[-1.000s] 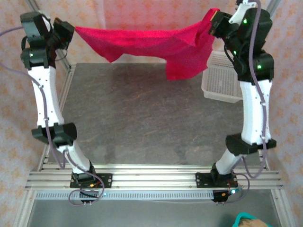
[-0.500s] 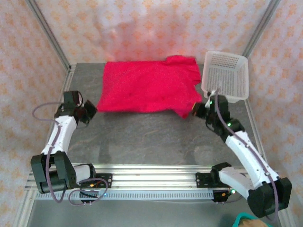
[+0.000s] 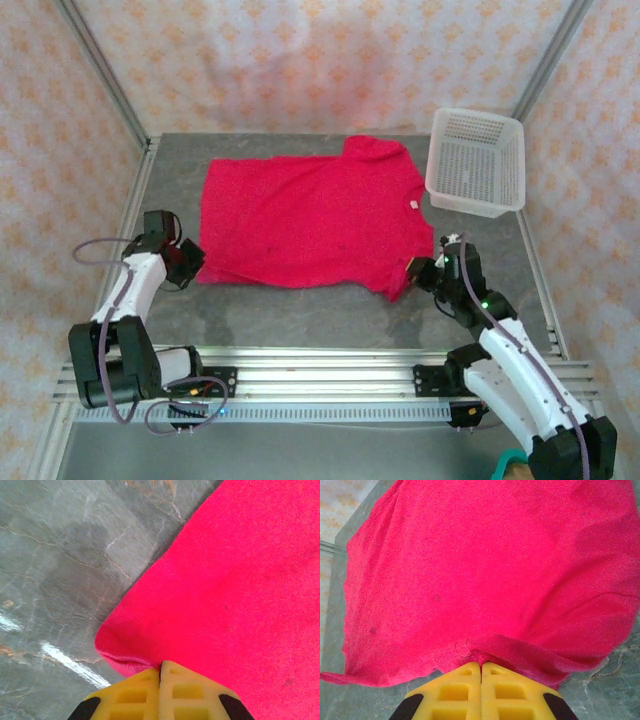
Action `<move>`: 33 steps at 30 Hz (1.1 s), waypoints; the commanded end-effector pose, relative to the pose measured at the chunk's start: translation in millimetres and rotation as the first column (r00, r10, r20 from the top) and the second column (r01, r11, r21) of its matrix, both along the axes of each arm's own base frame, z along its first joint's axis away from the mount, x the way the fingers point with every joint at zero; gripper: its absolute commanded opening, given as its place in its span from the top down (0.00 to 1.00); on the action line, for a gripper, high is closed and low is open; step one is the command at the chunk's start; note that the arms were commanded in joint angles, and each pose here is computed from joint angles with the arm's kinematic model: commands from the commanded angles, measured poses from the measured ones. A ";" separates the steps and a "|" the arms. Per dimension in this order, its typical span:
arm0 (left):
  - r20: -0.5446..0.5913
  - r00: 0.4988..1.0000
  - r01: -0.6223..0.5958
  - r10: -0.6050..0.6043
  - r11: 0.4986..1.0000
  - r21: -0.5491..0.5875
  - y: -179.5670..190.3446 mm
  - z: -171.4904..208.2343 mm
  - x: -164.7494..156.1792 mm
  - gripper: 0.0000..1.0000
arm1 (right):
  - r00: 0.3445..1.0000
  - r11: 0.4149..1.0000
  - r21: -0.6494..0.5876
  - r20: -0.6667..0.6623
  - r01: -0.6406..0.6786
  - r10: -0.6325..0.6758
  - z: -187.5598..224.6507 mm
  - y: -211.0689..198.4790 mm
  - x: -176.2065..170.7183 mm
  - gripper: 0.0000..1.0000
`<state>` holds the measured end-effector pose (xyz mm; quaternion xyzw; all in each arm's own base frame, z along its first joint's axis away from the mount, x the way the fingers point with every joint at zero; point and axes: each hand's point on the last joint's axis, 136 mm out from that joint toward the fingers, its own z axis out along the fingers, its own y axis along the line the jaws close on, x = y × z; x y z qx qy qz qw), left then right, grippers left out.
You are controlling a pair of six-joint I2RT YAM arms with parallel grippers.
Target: Fold the inside-out t-shirt
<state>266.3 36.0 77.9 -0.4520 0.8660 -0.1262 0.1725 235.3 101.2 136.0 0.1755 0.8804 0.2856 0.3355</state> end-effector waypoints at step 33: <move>0.393 0.911 -0.155 0.125 0.987 0.047 3.9 91.5 -28.5 0.55 | 0.983 0.974 0.145 0.039 0.173 -0.180 6.1 -28.1 -49.8 0.33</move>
